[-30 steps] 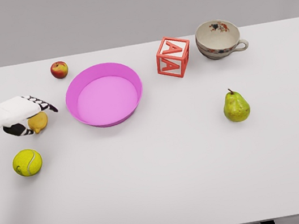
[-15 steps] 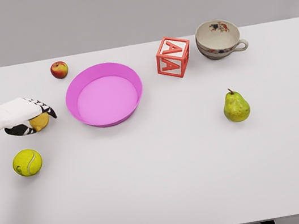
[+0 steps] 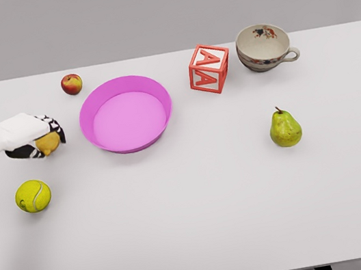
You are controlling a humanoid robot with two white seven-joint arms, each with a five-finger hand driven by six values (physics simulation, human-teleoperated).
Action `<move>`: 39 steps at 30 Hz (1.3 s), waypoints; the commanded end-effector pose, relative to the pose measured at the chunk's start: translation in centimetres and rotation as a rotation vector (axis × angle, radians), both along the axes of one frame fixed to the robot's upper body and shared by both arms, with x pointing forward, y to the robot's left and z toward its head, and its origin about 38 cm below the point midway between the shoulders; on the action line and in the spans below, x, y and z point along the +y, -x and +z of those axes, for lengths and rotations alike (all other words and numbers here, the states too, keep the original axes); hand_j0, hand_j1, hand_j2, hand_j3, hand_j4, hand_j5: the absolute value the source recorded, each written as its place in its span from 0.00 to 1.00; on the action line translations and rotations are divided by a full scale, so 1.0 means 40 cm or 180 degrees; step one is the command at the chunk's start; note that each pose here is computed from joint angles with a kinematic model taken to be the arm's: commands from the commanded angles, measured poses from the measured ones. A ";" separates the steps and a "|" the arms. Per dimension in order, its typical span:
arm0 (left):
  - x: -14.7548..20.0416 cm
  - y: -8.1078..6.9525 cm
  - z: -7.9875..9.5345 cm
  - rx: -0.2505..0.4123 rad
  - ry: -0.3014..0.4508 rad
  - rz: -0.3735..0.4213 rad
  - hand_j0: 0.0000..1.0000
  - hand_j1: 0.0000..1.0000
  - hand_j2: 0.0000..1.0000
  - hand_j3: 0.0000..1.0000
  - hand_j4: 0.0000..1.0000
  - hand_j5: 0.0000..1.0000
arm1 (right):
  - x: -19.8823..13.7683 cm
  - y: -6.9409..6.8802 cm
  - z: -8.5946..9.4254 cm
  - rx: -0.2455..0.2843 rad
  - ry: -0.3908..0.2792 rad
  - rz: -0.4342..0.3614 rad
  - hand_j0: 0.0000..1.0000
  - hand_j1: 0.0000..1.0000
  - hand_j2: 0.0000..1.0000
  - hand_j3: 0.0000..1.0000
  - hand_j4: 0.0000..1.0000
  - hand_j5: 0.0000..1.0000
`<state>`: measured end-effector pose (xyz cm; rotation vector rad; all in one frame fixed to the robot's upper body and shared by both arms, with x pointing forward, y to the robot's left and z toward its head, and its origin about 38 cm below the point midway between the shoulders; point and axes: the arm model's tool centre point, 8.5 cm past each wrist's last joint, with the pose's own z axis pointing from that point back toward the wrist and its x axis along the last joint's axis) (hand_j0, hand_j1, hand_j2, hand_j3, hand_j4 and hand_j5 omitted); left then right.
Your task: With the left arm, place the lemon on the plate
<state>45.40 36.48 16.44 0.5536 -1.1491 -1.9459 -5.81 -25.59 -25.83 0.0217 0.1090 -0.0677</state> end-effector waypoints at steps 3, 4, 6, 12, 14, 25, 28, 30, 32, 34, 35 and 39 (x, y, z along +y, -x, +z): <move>-0.012 -0.005 0.029 -0.0097 0.0039 -0.0039 0.54 0.54 0.54 0.54 0.54 0.54 | 0.000 0.001 0.000 0.0002 -0.0002 0.0001 1.00 1.00 1.00 1.00 1.00 1.00; -0.012 -0.005 0.031 -0.0104 0.0040 -0.0040 0.54 0.54 0.54 0.54 0.54 0.54 | 0.000 -0.001 0.000 -0.0003 0.0000 0.0001 1.00 1.00 1.00 1.00 1.00 1.00; -0.008 -0.006 0.039 -0.0132 0.0056 -0.0026 0.53 0.53 0.53 0.53 0.53 0.53 | 0.000 0.001 0.000 0.0002 -0.0002 0.0001 1.00 1.00 1.00 1.00 1.00 1.00; 0.004 -0.016 0.071 -0.0233 0.0091 0.0026 0.52 0.52 0.52 0.52 0.52 0.52 | 0.000 0.001 0.000 0.0002 -0.0002 0.0001 1.00 1.00 1.00 1.00 1.00 1.00; 0.006 -0.016 0.073 -0.0248 0.0111 0.0040 0.52 0.52 0.52 0.52 0.52 0.52 | 0.000 0.001 0.000 0.0002 -0.0002 0.0001 1.00 1.00 1.00 1.00 1.00 1.00; -0.050 -0.037 0.101 -0.0408 0.0347 -0.0022 0.52 0.52 0.52 0.52 0.52 0.52 | 0.000 0.001 0.000 0.0002 -0.0002 0.0001 1.00 1.00 1.00 1.00 1.00 1.00; -0.065 -0.039 0.097 -0.0407 0.0384 -0.0046 0.51 0.51 0.51 0.51 0.51 0.51 | 0.000 -0.001 0.000 -0.0003 0.0000 0.0001 1.00 1.00 1.00 1.00 1.00 1.00; -0.076 -0.043 0.101 -0.0426 0.0409 -0.0069 0.51 0.51 0.51 0.51 0.51 0.51 | 0.000 -0.001 0.000 -0.0003 0.0000 0.0001 1.00 1.00 1.00 1.00 1.00 1.00; -0.085 -0.044 0.100 -0.0426 0.0424 -0.0084 0.51 0.51 0.51 0.51 0.51 0.51 | 0.000 0.001 0.000 0.0002 -0.0002 0.0001 1.00 1.00 1.00 1.00 1.00 1.00; -0.106 -0.048 0.098 -0.0436 0.0465 -0.0116 0.51 0.51 0.51 0.51 0.51 0.51 | 0.000 -0.001 0.000 -0.0003 0.0000 0.0001 1.00 1.00 1.00 1.00 1.00 1.00; -0.111 -0.050 0.100 -0.0444 0.0478 -0.0125 0.51 0.51 0.51 0.51 0.51 0.51 | 0.000 -0.001 0.000 -0.0003 0.0000 0.0001 1.00 1.00 1.00 1.00 1.00 1.00; -0.148 -0.057 0.097 -0.0453 0.0564 -0.0183 0.51 0.51 0.51 0.51 0.51 0.51 | 0.000 0.001 0.000 0.0002 -0.0002 0.0001 1.00 1.00 1.00 1.00 1.00 1.00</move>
